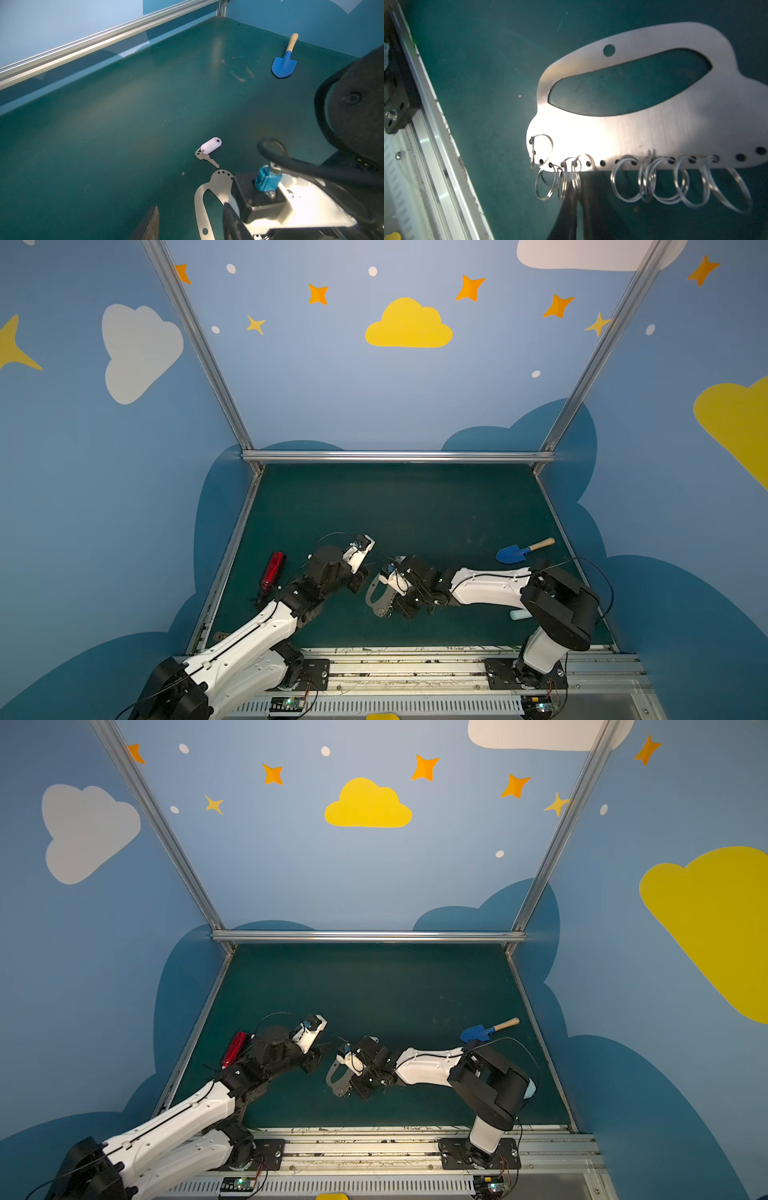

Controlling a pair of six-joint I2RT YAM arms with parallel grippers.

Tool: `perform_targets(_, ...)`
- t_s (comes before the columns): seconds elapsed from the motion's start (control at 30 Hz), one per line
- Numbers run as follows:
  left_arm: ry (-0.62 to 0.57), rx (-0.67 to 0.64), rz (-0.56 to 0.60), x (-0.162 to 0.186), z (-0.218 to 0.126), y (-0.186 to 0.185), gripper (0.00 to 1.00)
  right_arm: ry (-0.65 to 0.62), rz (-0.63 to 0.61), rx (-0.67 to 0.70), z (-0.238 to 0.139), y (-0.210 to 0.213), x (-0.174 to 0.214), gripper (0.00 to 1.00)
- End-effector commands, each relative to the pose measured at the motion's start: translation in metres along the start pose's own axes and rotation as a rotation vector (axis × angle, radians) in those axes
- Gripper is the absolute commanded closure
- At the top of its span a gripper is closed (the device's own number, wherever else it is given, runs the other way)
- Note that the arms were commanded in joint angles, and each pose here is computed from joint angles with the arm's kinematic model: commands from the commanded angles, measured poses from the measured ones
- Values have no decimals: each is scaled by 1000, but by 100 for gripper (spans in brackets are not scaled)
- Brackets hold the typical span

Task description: Put the keys on the keyring

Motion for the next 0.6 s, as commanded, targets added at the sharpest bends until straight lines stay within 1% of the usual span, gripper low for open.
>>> perform_targets(0.0, -26, 10, 17, -6, 1, 0, 50, -3, -46, -27, 2, 4, -2, 95)
perform_targets(0.23, -18, 10, 25, -5, 1, 0, 51, 6, -67, -19, 1, 4, -1, 100)
perform_targets(0.47, -17, 12, 36, -6, 2, 0, 51, -13, -93, 13, -3, 3, -4, 100)
perform_targets(0.57, -24, 15, 41, -7, 1, 0, 51, -41, -127, 25, -9, 4, -4, 100)
Point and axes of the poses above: each gripper's point midway between its finger pads, its own z axis out along the fingers, its own y axis along the line the jaws close on, x = y × z, the point moved 10 cm from there along -z, back along the fingers, and after that the axes turned 1 degree about -z, right-handed, at the moved point
